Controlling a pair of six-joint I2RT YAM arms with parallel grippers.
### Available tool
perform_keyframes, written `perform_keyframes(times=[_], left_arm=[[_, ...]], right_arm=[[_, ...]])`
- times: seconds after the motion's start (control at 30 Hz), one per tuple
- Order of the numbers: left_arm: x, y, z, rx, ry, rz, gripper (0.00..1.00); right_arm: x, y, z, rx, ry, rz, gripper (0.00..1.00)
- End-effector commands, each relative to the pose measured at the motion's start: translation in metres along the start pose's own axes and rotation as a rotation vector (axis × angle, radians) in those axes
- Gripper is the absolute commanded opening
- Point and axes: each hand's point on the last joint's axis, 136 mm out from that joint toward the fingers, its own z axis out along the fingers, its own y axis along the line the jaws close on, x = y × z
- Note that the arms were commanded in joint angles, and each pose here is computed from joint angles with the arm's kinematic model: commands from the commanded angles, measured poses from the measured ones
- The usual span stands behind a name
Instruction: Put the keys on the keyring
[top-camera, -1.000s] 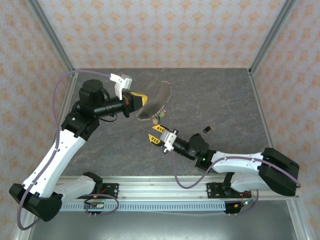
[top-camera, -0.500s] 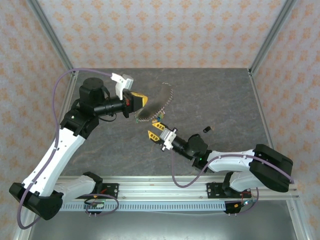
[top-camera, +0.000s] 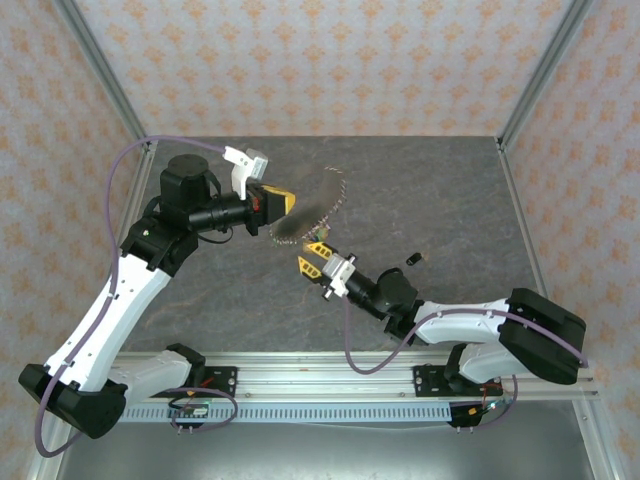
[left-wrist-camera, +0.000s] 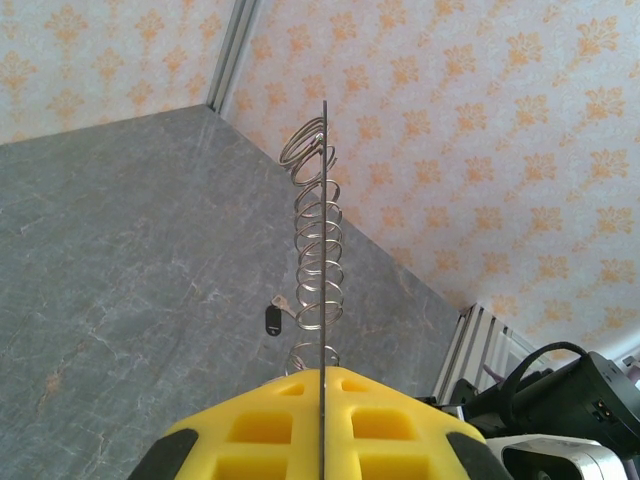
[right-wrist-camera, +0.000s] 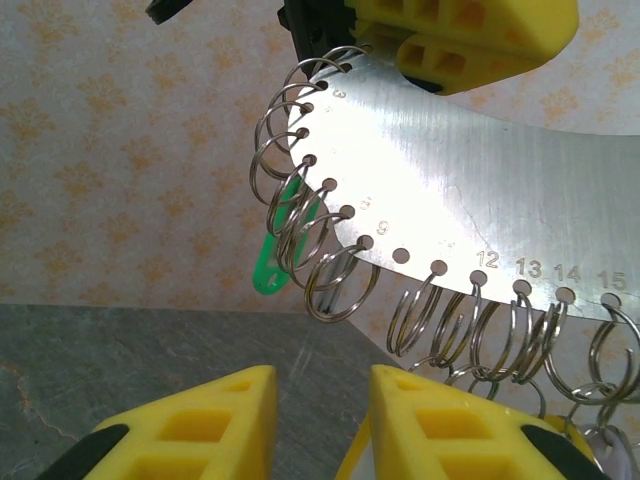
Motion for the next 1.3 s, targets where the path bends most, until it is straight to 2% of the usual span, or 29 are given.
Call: perform_keyframes(times=[0.0,0.27,0.37,0.63,0.67,1.0,1.1,1.27], left_arm=[[-0.018,-0.014,-0.009,0.027,-0.051,0.047,0.00],[-0.017,-0.013,-0.009,0.022,-0.048,0.045,0.00],[-0.017,-0.012,-0.009,0.019,-0.046,0.041,0.00],[-0.016,-0.011,-0.011,0.003,-0.048,0.044,0.00],[-0.016,-0.010,-0.010,0.000,-0.046,0.041,0.00],[-0.018,-0.008,-0.011,-0.014,-0.055,0.035,0.00],[-0.018,-0.006,-0.013,-0.033,-0.061,0.033,0.00],[-0.020,-0.001,-0.016,-0.072,-0.078,0.019,0.00]], right_arm=[[-0.022,-0.014,0.005,0.055,-0.069,0.036,0.29],[-0.026,-0.019,0.009,0.092,-0.099,0.064,0.28],[-0.029,-0.017,0.014,0.084,-0.109,0.066,0.25],[-0.028,-0.020,0.012,0.108,-0.109,0.062,0.23],[-0.030,-0.021,0.012,0.106,-0.110,0.061,0.21],[-0.022,-0.018,0.015,0.110,-0.060,0.041,0.18],[-0.018,-0.008,0.019,0.060,-0.038,0.022,0.18],[-0.010,-0.015,0.012,0.102,-0.009,0.013,0.18]])
